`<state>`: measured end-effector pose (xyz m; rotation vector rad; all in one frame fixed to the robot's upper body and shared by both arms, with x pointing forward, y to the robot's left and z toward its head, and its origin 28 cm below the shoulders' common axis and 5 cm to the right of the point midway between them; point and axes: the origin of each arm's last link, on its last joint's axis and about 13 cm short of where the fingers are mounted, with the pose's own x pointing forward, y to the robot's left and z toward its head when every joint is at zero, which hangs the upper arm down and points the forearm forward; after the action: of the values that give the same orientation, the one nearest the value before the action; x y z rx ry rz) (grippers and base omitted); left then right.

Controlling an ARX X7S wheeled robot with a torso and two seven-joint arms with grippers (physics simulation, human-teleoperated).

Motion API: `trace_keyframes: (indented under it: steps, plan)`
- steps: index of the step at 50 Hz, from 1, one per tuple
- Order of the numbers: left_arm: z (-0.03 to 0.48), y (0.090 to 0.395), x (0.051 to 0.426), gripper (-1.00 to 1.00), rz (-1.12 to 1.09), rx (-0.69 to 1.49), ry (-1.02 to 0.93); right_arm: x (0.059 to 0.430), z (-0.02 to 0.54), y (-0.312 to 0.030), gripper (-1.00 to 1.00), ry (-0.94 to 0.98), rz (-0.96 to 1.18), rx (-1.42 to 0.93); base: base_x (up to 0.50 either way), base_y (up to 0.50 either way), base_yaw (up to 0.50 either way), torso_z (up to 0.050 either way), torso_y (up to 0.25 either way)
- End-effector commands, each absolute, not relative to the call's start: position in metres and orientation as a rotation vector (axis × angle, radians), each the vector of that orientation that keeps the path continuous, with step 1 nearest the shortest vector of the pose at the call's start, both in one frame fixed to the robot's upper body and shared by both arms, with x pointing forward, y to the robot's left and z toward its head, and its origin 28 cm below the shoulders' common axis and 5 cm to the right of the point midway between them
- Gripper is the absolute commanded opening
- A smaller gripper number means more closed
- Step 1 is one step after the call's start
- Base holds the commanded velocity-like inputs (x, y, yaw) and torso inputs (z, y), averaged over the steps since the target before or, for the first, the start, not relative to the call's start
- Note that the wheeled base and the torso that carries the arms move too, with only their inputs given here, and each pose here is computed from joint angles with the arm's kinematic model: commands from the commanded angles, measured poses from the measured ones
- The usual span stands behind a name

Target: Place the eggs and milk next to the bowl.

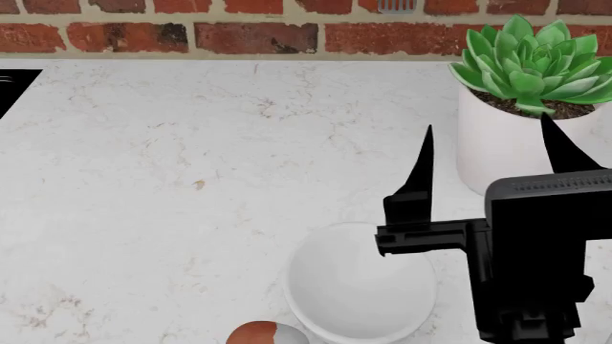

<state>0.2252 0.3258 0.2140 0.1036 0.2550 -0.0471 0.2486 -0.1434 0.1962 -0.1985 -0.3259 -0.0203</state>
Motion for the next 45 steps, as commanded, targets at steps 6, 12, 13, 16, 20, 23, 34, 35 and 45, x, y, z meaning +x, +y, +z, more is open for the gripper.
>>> trace_keyframes:
  steps: [6,12,13,16,20,23,34,35,45]
  plan:
    - [0.203,0.335,0.213,1.0,0.145,0.068,0.312,0.25,0.195,-0.146,1.0,-0.337,-0.02,-0.185,0.0,0.0,0.0,0.0,0.0]
    - [0.202,0.337,0.208,1.0,0.171,0.062,0.32,0.25,0.192,-0.146,1.0,-0.335,-0.019,-0.181,0.0,0.0,0.0,0.0,0.0]
    - [0.201,0.338,0.208,1.0,0.182,0.057,0.318,0.251,0.192,-0.146,1.0,-0.335,-0.019,-0.18,0.0,0.0,0.0,0.0,0.0]
    - [0.199,0.34,0.206,1.0,0.203,0.052,0.323,0.25,0.192,-0.146,1.0,-0.335,-0.019,-0.179,0.0,0.0,0.0,0.0,0.0]
    - [0.195,0.343,0.206,1.0,0.225,0.038,0.328,0.251,0.193,-0.146,1.0,-0.335,-0.018,-0.181,0.0,0.0,0.0,0.0,0.0]
    - [0.191,0.345,0.208,1.0,0.241,0.029,0.337,0.251,0.193,-0.145,1.0,-0.335,-0.015,-0.181,0.0,0.0,0.0,0.0,0.0]
    - [0.177,0.356,0.224,1.0,0.289,0.004,0.359,0.252,0.193,-0.143,1.0,-0.333,-0.009,-0.187,0.0,0.0,0.0,0.0,0.0]
    - [0.176,0.356,0.225,1.0,0.289,0.007,0.359,0.252,0.194,-0.143,1.0,-0.332,-0.009,-0.187,0.0,0.0,0.0,0.0,0.0]
    - [0.166,0.357,0.233,1.0,0.257,0.027,0.383,0.252,0.196,-0.142,1.0,-0.333,-0.008,-0.19,0.0,0.0,0.0,0.0,0.0]
